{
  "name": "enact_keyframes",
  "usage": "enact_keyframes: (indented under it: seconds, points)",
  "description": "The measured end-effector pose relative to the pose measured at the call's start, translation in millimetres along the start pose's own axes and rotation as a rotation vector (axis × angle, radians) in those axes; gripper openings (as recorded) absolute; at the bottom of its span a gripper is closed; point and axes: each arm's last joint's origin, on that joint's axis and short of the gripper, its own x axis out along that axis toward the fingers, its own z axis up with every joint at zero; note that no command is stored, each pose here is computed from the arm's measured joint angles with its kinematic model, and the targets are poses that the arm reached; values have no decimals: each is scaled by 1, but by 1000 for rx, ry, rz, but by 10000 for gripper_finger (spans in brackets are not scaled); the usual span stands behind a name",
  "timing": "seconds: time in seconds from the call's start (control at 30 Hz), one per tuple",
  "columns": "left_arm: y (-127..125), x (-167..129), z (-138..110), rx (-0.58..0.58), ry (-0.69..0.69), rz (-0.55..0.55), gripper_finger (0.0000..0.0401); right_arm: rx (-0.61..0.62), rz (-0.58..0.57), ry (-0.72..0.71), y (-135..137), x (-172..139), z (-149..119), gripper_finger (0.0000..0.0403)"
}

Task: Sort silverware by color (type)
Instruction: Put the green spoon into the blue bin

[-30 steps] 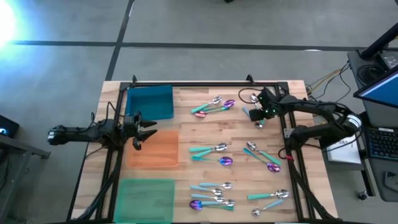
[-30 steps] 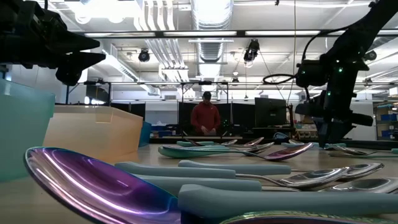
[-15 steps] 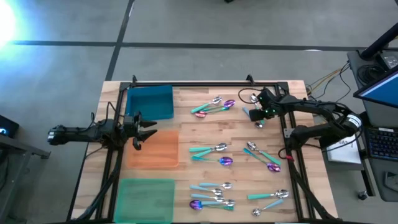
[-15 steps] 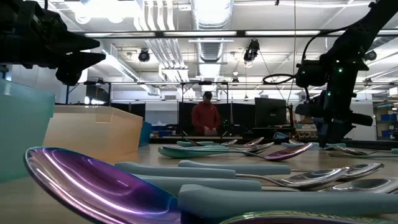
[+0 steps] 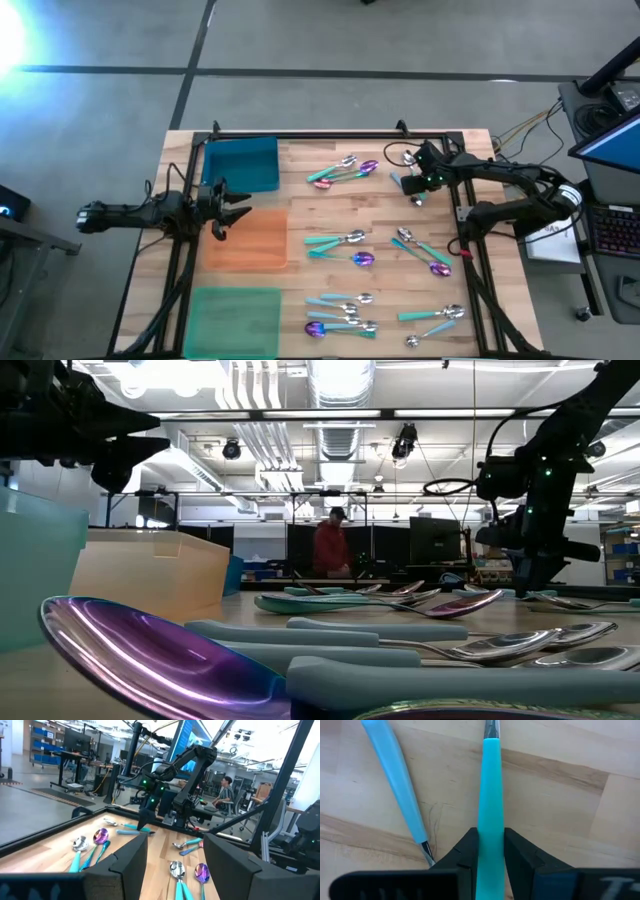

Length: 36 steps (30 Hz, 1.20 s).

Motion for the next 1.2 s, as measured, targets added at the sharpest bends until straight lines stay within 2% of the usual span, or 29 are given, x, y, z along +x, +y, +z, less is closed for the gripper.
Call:
enact_keyframes:
  seconds: [0.23, 0.37, 0.43, 0.57, 0.67, 0.8, 1.0, 1.2]
  points:
    - [-2, -1, 10, -23, -108, -5, 178, -2, 4, -5, 0, 0, 0, 59]
    - [-2, -1, 15, -156, -157, 2, 178, -2, 13, -21, 3, -3, 5, 59]
    - [-1, -1, 15, -183, -171, 35, 178, -4, 24, -42, 5, -6, 10, 58]
    - [1, -1, 15, -132, -181, 117, 178, -50, 87, -161, 19, -22, 28, 55]
    - [2, 1, 15, -138, -185, 158, 178, -95, 136, -226, 31, -31, 38, 55]
    - [2, 5, 15, -159, -185, 158, 178, -158, 246, -365, 56, -51, 51, 55]
    - [-1, 16, 16, -140, -203, 160, 178, -303, 442, -555, 102, -81, 54, 55]
    - [-2, 38, 18, -83, -110, 300, 178, -407, 624, -666, 139, -101, 37, 55]
